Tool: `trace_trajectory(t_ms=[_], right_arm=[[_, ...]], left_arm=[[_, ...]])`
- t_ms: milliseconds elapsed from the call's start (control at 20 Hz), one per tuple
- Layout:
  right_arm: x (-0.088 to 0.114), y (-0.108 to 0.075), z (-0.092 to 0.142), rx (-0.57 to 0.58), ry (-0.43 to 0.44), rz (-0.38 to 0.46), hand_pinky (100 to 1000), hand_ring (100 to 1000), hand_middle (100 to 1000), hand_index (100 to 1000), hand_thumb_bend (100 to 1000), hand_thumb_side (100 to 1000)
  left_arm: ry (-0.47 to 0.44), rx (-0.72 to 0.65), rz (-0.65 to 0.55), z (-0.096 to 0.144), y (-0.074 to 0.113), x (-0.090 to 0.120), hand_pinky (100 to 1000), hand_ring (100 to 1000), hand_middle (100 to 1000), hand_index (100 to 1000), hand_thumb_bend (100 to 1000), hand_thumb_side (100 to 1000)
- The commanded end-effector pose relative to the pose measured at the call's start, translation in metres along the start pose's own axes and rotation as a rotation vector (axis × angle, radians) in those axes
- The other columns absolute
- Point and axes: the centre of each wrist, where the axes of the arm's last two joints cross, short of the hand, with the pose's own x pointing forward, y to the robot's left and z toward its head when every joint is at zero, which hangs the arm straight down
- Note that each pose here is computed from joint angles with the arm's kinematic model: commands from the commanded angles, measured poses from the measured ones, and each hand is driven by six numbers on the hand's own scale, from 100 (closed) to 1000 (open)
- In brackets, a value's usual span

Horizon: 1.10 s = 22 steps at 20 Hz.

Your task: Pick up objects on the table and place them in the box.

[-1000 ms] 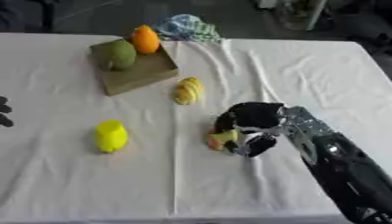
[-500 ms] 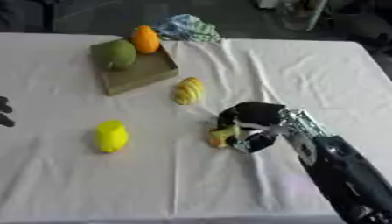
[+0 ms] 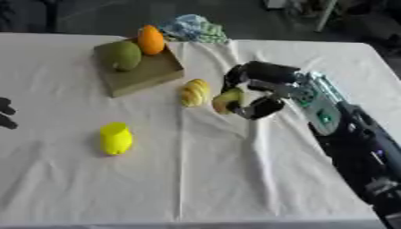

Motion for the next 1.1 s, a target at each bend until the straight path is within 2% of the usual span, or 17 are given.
trace_trajectory(t_ms=[50, 250, 400, 650, 700, 850, 1100], right_arm=[[-0.009, -0.024, -0.008, -0.027, 0.040, -0.067, 663, 581, 505, 447, 100, 163], [-0.018, -0.031, -0.034, -0.061, 0.143, -0.104, 689, 611, 548, 491, 100, 155], [-0.020, -0.033, -0.051, -0.077, 0.253, -0.051, 708, 637, 580, 527, 100, 151], [-0.019, -0.031, -0.073, -0.178, 0.390, 0.030, 712, 660, 627, 608, 100, 139], [-0.019, -0.029, -0.076, -0.197, 0.417, 0.042, 711, 661, 630, 612, 100, 139], [-0.019, -0.020, -0.083, -0.261, 0.493, 0.056, 696, 659, 651, 698, 100, 139], [-0.016, 0.007, -0.096, -0.330, 0.628, 0.045, 707, 693, 716, 851, 100, 154]], left_arm=[[-0.027, -0.014, -0.009, -0.003, 0.002, 0.007, 633, 522, 569, 713, 100, 948], [-0.042, -0.038, -0.005, -0.007, 0.000, 0.010, 633, 522, 569, 713, 100, 947], [-0.060, -0.062, -0.002, -0.012, -0.002, 0.013, 633, 522, 569, 713, 100, 948], [-0.105, -0.112, 0.005, -0.023, -0.007, 0.022, 632, 522, 569, 713, 100, 945], [-0.115, -0.122, 0.009, -0.025, -0.008, 0.024, 632, 522, 569, 713, 100, 945], [-0.138, -0.145, 0.015, -0.030, -0.011, 0.029, 633, 522, 569, 713, 100, 942], [-0.152, -0.160, 0.028, -0.033, -0.014, 0.032, 632, 522, 568, 712, 100, 946]])
